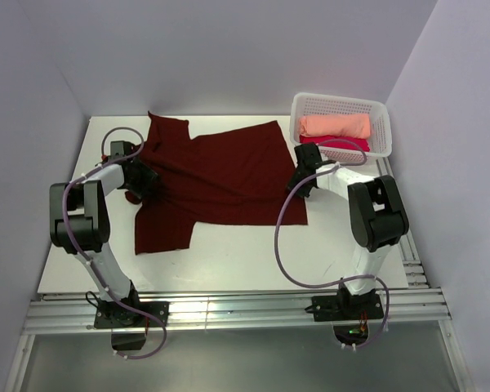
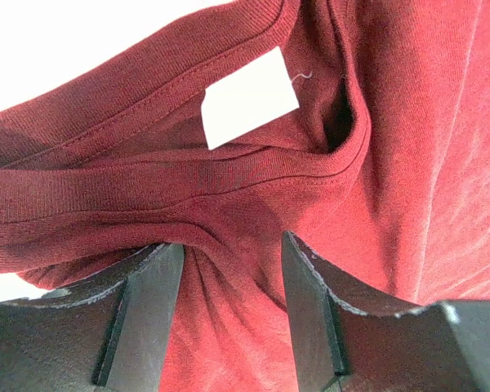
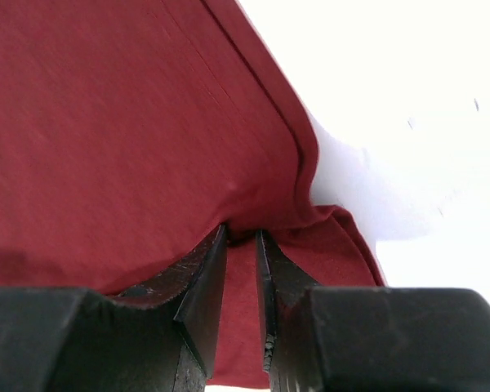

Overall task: Roll the t-shirts
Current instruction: Flatten the tshirt

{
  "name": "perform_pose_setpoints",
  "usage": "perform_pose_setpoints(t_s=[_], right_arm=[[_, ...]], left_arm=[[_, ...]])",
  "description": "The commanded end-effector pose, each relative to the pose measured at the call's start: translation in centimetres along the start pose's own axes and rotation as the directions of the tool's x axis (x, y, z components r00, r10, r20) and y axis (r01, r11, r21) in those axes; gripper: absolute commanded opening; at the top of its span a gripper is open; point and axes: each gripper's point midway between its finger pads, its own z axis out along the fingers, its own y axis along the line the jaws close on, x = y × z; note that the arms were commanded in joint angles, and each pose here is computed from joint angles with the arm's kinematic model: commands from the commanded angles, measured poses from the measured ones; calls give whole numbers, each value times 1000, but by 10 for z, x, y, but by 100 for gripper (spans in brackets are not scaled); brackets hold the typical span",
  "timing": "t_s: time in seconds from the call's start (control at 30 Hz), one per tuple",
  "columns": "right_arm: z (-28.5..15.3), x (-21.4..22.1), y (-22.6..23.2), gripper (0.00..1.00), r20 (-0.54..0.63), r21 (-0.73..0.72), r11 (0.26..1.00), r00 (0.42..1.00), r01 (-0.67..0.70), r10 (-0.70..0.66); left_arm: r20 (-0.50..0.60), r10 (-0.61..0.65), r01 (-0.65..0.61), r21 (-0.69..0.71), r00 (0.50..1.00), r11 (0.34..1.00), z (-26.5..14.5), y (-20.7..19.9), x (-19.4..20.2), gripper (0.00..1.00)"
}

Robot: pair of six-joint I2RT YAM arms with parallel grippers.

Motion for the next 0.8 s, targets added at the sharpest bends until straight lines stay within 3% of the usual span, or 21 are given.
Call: perform_pose_setpoints(t_s=[0.0,0.27,0.6,0.67,0.77], right_arm=[[0,-22,7,28,48,27,999,999,-26,25],[-10,-35,21,33,65,-36,998,997,-45,47],[-46,-16,8,47,86,-94,995,996,-17,26],[-54,-5,3,48,74,-113,994,997,-8,17],[-62,7,-7,47,65,-120,993,998,-8,16]], left_arm=[[48,52,-51,-26,997,998,-7,10,-10,57],[37,31,-33,57,999,998,-62,20,25,61],[78,51,-50,-22,996,999,-118,56,56,63],[139,9,3,-81,990,997,-129,73,52,62],[147,-38,56,-123,988,991,-132,89,60,59]])
